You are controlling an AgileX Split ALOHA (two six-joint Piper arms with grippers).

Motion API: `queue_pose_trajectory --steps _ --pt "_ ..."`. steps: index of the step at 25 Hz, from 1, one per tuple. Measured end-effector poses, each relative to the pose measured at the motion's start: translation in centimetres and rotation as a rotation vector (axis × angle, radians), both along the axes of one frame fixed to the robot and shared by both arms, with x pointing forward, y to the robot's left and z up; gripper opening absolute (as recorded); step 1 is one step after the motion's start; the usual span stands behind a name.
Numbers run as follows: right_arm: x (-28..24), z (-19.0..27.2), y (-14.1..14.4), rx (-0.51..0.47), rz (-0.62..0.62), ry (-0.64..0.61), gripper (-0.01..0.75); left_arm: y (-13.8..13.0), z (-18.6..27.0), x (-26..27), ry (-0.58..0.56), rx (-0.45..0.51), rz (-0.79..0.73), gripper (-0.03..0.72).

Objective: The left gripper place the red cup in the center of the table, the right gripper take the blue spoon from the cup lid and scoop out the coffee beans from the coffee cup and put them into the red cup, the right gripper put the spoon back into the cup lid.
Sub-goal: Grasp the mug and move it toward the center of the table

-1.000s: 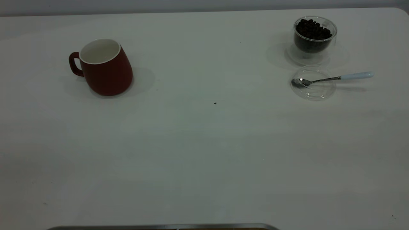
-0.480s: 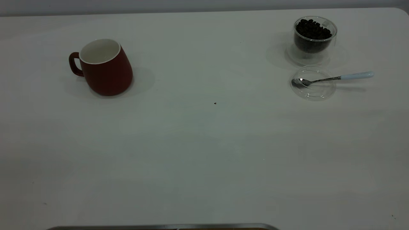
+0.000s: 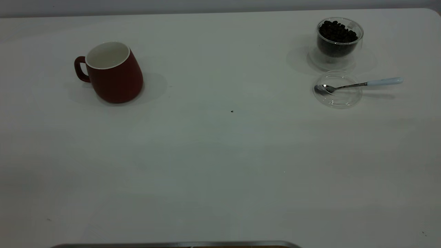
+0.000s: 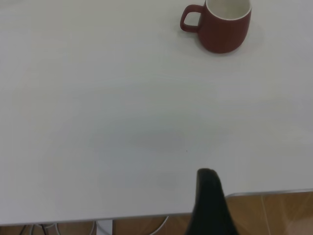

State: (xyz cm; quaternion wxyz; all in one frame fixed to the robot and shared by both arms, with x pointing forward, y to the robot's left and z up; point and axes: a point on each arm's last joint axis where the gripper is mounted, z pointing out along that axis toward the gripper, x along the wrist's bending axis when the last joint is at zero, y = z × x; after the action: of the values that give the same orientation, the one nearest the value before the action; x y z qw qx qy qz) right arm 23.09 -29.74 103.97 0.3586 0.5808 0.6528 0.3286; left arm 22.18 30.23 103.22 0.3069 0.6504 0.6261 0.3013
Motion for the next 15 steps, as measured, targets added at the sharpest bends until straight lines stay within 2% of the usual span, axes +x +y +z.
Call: queue_pose_trajectory --steps 5,8,11,15 --pt "0.0 0.0 0.0 0.0 0.0 0.0 0.441 0.0 0.5 0.0 -0.022 -0.001 0.0 0.587" --pt "0.0 0.0 0.0 0.0 0.0 0.0 0.441 0.0 2.8 0.6 -0.044 0.004 0.004 0.587" --pt "0.0 0.0 0.0 0.0 0.0 0.0 0.441 0.0 5.5 2.7 -0.012 0.024 -0.011 0.587" --pt "0.0 0.0 0.0 0.0 0.0 0.0 0.441 -0.2 7.8 8.0 0.093 0.103 -0.081 0.587"
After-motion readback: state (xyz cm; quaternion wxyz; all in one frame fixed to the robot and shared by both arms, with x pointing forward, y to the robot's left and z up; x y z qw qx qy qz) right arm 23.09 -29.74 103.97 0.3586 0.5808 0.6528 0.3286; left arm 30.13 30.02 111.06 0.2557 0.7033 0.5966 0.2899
